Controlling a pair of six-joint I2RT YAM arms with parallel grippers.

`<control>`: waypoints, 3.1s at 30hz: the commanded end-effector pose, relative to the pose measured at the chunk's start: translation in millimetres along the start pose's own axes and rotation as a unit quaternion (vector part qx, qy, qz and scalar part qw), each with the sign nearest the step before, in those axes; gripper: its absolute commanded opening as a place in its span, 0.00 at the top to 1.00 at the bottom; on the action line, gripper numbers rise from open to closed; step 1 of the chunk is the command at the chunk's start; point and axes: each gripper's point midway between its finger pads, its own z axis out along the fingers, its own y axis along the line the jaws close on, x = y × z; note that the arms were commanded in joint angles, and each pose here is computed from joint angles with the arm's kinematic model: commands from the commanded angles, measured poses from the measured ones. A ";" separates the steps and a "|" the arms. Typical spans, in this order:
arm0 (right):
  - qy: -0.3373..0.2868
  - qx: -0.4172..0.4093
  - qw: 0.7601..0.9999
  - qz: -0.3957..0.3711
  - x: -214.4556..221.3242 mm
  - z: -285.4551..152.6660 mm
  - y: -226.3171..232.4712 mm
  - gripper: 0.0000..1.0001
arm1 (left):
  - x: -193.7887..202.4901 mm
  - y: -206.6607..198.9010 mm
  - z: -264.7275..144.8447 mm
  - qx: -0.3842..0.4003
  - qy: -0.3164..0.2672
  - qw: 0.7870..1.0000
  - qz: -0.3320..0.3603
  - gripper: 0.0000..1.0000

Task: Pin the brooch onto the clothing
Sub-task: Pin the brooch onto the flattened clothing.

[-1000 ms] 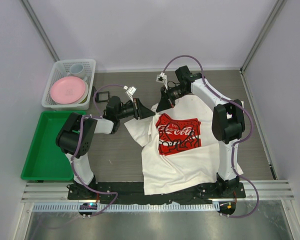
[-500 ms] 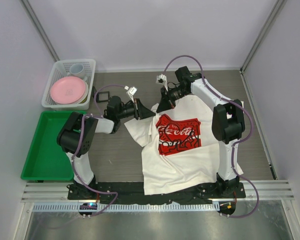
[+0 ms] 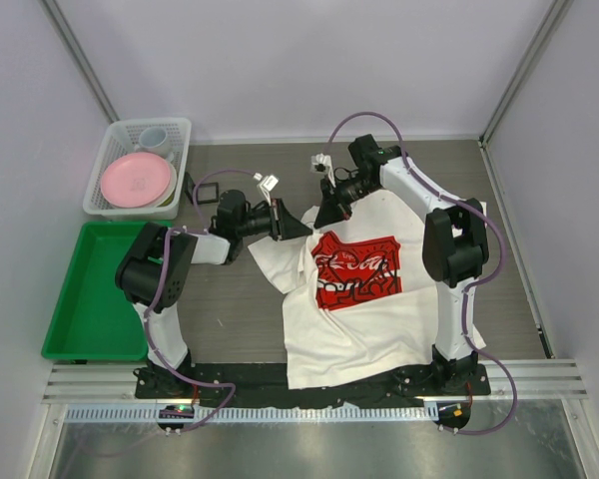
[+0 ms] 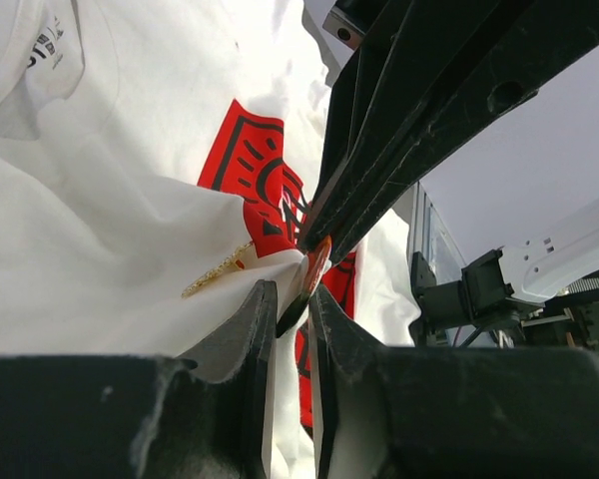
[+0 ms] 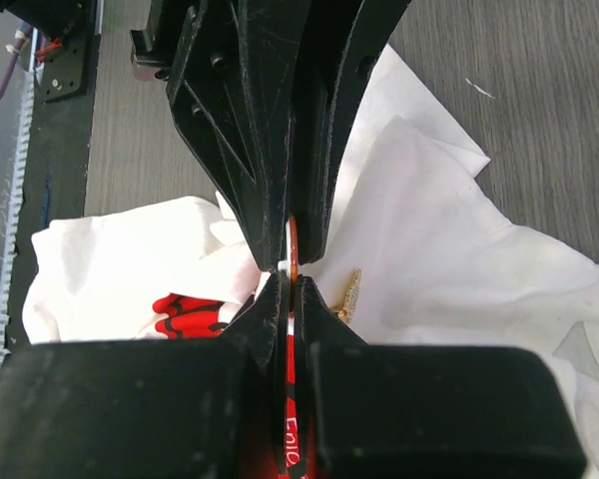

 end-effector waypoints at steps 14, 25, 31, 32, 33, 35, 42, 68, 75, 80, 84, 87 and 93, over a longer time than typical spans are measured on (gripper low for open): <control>-0.016 -0.059 0.996 -0.072 -40.6 6.5 63.4 0.99 | -16.1 3.5 13.0 -0.032 -0.013 0.999 0.022 0.82; -0.009 -0.055 0.996 -0.068 -36.2 4.6 66.8 0.99 | -16.2 3.9 7.0 -0.042 -0.033 0.999 0.005 0.80; -0.018 -0.041 0.999 -0.007 -34.1 -3.8 49.5 0.99 | -19.2 -7.9 -1.7 -0.019 -0.047 0.998 0.040 0.64; -0.021 -0.038 0.999 -0.006 -34.4 -5.3 46.5 0.99 | -18.8 -8.0 -2.1 -0.018 -0.047 0.998 0.045 0.62; -0.021 -0.038 0.999 -0.001 -33.0 -5.1 44.3 0.99 | -18.5 -7.5 -2.9 -0.019 -0.047 0.997 0.051 0.61; -0.022 -0.035 0.999 0.006 -32.5 -6.7 41.7 0.99 | -13.4 -7.5 -5.8 -0.016 -0.043 0.997 0.064 0.59; -0.020 -0.032 0.999 0.024 -25.3 -6.6 36.9 0.99 | -0.1 -8.5 -13.7 -0.004 -0.028 0.995 0.099 0.51; -0.018 -0.004 0.997 0.070 -19.6 -4.4 19.7 0.99 | -10.3 -34.6 -2.4 0.034 -0.035 0.990 0.129 0.43; -0.020 -0.001 0.997 0.070 -19.8 -4.2 18.6 0.99 | -13.5 -32.9 -1.0 0.024 -0.044 0.994 0.101 0.44; -0.021 0.001 0.997 0.068 -20.3 -4.5 19.1 0.99 | -17.9 -26.8 -1.9 0.012 -0.050 0.995 0.089 0.54; -0.024 -0.001 0.998 0.065 -21.0 -5.7 21.1 0.99 | -19.1 -23.2 -1.3 0.007 -0.052 0.996 0.078 0.71; -0.027 -0.005 0.998 0.059 -22.5 -5.5 23.8 0.99 | -17.9 -22.6 -0.4 0.010 -0.049 0.996 0.077 0.75; -0.032 -0.007 0.998 0.047 -25.3 -6.9 26.8 0.99 | -17.0 -17.9 0.1 0.002 -0.049 0.997 0.064 0.76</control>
